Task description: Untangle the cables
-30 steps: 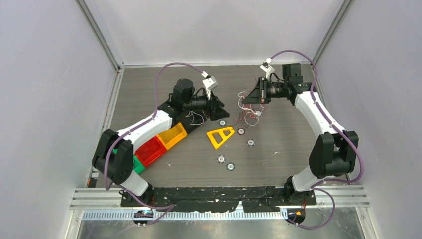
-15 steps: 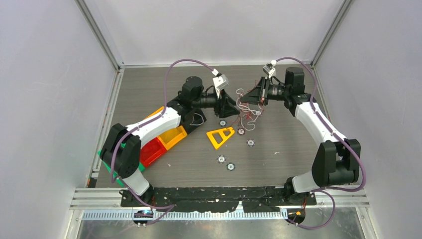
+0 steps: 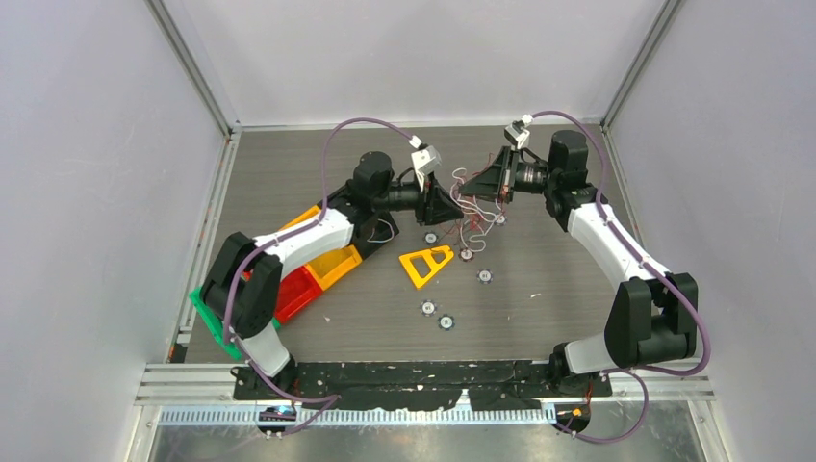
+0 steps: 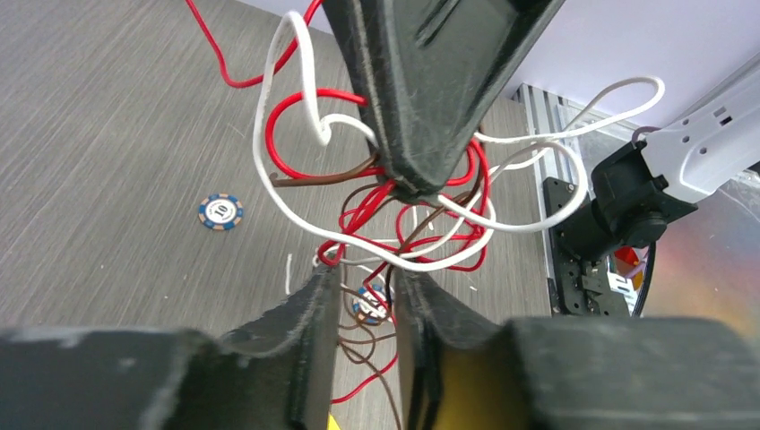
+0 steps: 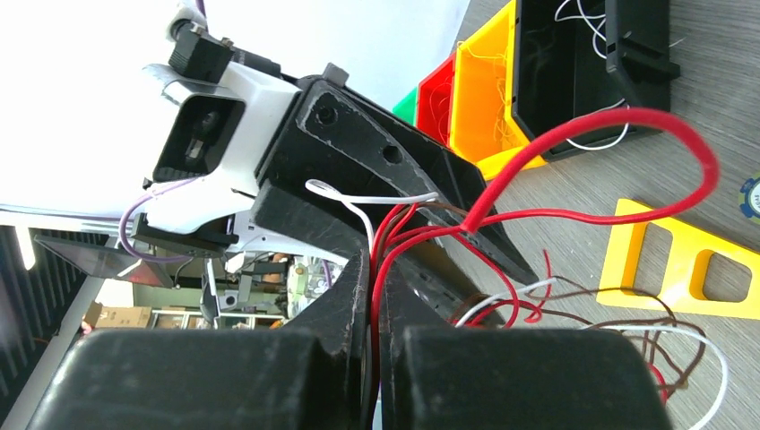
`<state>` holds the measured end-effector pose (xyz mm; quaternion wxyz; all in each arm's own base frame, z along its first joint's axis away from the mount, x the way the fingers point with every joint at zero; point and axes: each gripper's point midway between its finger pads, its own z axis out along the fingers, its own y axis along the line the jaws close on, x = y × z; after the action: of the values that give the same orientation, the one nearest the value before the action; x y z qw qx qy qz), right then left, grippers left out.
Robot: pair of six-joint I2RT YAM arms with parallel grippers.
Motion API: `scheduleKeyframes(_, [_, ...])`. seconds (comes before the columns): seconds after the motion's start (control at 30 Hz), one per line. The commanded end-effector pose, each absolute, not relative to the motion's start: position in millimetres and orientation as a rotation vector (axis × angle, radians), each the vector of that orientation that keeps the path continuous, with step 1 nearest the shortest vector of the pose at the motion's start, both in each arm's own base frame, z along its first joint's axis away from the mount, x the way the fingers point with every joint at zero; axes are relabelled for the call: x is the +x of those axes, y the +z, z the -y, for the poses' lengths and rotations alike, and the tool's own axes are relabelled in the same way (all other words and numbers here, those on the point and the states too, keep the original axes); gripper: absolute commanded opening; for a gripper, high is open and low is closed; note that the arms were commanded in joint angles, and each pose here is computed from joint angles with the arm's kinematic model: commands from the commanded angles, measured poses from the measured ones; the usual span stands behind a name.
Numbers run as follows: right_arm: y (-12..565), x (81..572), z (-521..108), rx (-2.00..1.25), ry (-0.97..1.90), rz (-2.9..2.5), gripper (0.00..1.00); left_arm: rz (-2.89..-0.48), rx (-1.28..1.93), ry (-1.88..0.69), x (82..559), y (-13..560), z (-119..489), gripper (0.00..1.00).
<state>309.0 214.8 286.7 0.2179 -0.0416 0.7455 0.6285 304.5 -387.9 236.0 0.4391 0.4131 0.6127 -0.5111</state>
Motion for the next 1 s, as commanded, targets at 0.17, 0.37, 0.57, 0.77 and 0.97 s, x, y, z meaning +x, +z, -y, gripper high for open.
scheduleKeyframes(0.17, [317.9, 301.7, -216.0, -0.22, 1.751, -1.976, 0.06, -1.444, 1.011, -1.293, 312.5, 260.5, 375.6, 0.07])
scheduleKeyframes(0.37, [305.7, 314.8, -209.9, -0.193, 1.707, -1.998, 0.05, -1.434, 1.044, -1.28, 298.0, 265.9, 358.8, 0.0])
scheduleKeyframes(0.57, [291.5, 346.1, -180.3, -0.133, 1.533, -2.031, 0.05, -1.498, 1.015, -1.229, 293.2, 273.6, 333.4, 0.0])
scheduleKeyframes(0.77, [271.8, 384.9, -123.9, -0.058, 1.323, -2.053, 0.05, -1.523, 1.018, -1.123, 290.2, 278.1, 298.4, 0.0])
scheduleKeyframes(0.97, [206.0, 398.7, -84.9, -0.059, 1.034, -2.24, 0.05, -1.442, 0.922, -1.001, 295.0, 356.9, 269.7, 0.0])
